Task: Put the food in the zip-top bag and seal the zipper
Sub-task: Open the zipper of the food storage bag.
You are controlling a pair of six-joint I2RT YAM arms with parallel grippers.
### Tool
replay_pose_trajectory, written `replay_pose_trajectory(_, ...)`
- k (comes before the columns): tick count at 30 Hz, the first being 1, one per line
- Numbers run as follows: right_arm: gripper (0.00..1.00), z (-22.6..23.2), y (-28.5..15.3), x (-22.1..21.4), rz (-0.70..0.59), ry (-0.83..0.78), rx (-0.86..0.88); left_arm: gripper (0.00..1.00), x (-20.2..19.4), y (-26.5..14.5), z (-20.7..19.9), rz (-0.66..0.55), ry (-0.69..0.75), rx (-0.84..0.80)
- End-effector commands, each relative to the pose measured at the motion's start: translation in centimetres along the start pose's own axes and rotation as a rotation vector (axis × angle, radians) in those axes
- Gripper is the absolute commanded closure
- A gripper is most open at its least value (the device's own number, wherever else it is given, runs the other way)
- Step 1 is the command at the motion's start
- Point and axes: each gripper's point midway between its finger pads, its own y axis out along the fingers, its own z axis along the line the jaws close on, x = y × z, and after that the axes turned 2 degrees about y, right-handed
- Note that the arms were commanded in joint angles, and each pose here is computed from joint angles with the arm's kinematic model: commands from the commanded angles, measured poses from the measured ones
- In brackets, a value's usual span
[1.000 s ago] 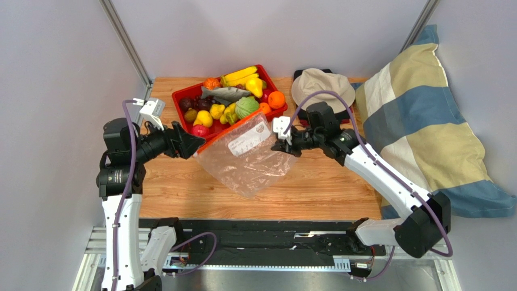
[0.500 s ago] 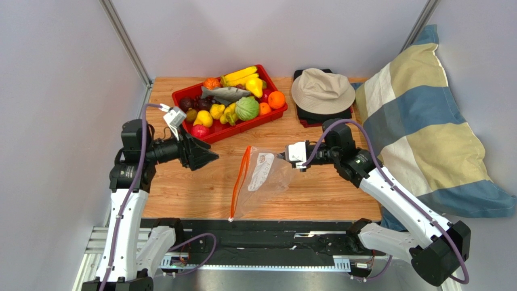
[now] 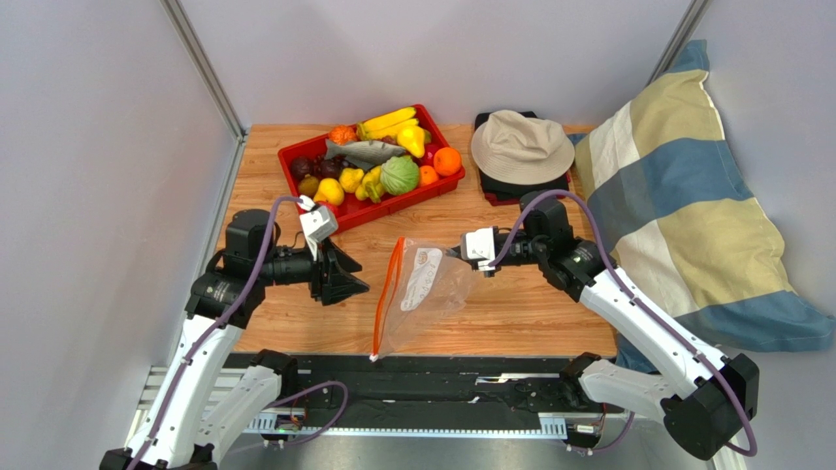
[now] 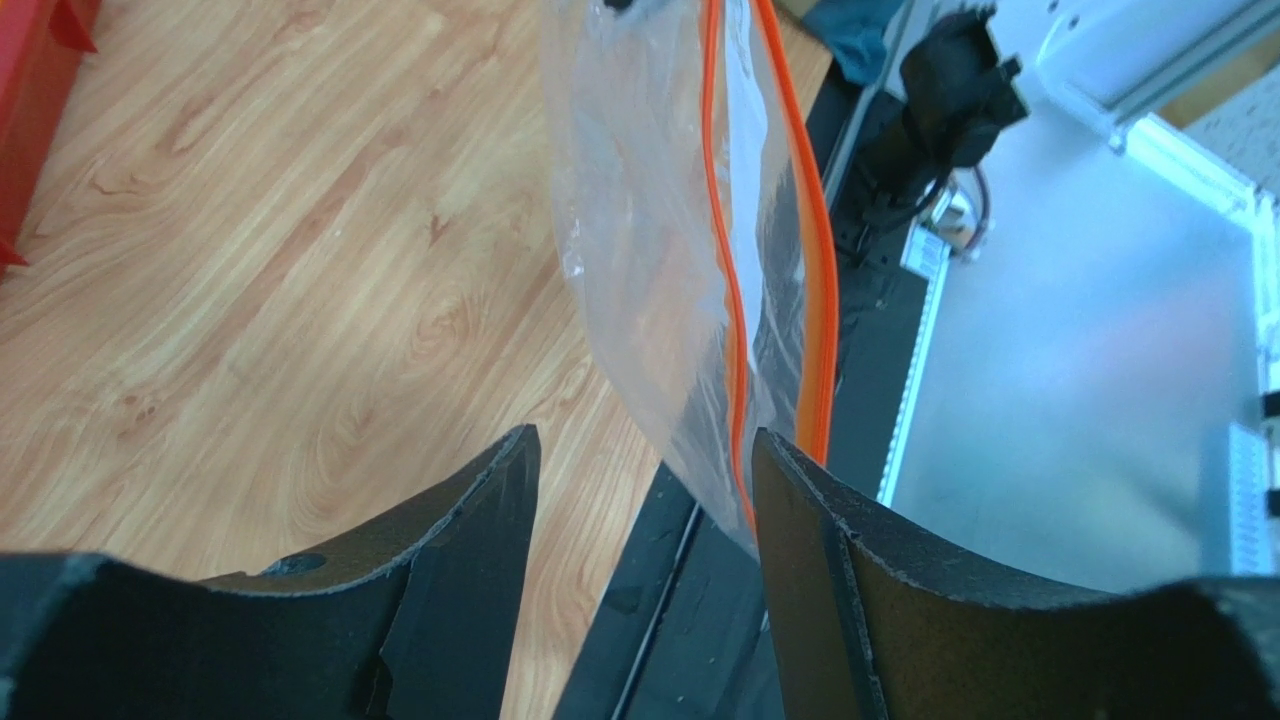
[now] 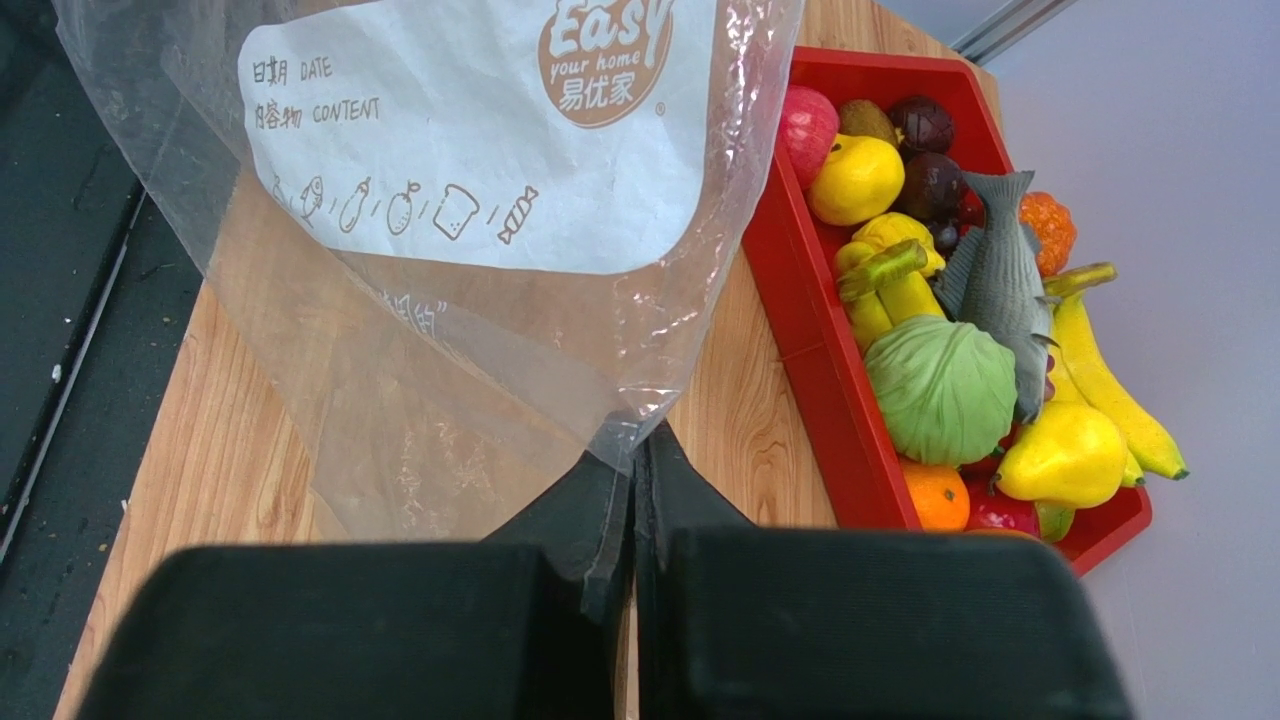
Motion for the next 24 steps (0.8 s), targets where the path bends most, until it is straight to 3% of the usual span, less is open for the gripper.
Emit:
replay_pose_trajectory(1, 1.00, -1.4, -0.2, 2.3, -0.052, -0.042, -0.025, 0.38, -1.7, 0.6, 0.0, 0.084, 0.100, -0.021)
replay_pose_trajectory(17, 1.00, -2.0, 0.1, 1.9, -0.028, -0.014, -0.032, 0.36, -4.0, 2.5, -1.4, 0.209, 0.156, -0.148)
replay_pose_trajectory(21, 1.00, -2.1, 0.2, 1.8, -0.029, -0.011, -0.030, 0.39, -3.3, 3.7, -0.6, 0.198, 0.126, -0.131)
replay_pose_trajectory(24, 1.00, -2.1, 0.3, 1.8, -0.030, -0.001, -0.028, 0.49, -2.6, 4.6, 0.4, 0.182, 0.096, -0.093)
